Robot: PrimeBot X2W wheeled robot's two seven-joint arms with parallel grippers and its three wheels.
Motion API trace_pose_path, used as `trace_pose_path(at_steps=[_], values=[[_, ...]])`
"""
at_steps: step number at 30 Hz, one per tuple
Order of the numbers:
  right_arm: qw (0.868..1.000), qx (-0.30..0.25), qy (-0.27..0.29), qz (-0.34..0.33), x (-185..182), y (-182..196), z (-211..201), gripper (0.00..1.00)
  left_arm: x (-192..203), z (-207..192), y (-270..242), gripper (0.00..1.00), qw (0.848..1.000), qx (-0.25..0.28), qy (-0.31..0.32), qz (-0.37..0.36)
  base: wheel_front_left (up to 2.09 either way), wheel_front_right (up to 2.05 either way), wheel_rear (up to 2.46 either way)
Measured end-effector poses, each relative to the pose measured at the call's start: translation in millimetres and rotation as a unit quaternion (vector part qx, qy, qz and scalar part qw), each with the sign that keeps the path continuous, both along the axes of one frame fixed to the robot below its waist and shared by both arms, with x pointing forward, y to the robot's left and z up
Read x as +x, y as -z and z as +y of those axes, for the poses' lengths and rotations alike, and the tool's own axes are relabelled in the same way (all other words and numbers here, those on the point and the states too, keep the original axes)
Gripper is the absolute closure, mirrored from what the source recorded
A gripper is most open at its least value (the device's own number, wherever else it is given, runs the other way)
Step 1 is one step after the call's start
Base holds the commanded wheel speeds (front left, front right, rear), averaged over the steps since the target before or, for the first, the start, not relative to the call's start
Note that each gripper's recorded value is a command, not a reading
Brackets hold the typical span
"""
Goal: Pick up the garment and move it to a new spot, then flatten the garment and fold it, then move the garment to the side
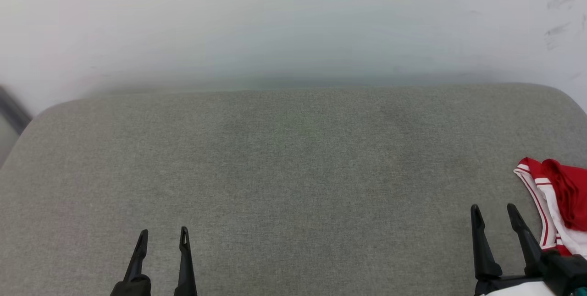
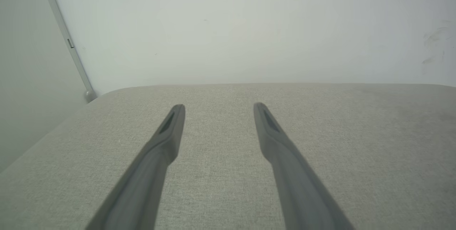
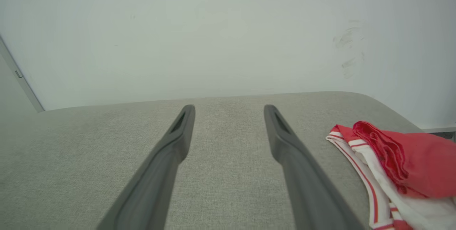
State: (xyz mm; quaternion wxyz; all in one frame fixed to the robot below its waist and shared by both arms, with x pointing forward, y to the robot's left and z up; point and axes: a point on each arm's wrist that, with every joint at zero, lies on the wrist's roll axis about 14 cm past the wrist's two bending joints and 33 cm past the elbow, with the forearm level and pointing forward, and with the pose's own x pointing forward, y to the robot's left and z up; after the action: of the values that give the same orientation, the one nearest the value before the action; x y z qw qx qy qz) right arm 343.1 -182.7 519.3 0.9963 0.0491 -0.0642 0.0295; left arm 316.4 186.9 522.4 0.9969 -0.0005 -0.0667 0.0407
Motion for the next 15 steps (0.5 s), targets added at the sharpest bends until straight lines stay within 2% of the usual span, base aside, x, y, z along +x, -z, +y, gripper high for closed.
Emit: trace_pose_path(at_steps=[10, 11, 15], values=[[1.0, 0.012, -0.005, 0.008, -4, 5, 4, 0.0, -1, 2, 6, 0.0, 1.0, -0.001, 0.001, 0.009, 0.0, 0.0, 0.0], [1.0, 0.012, -0.005, 0.009, -4, 6, 4, 1.0, -2, 3, 8, 1.0, 1.0, -0.001, 0.001, 0.012, 0.0, 0.0, 0.0], [0.999, 0.012, -0.004, 0.031, -6, 20, 3, 1.0, -4, 3, 21, 1.0, 0.999, -0.002, 0.0, 0.035, 0.0, 0.0, 0.0]])
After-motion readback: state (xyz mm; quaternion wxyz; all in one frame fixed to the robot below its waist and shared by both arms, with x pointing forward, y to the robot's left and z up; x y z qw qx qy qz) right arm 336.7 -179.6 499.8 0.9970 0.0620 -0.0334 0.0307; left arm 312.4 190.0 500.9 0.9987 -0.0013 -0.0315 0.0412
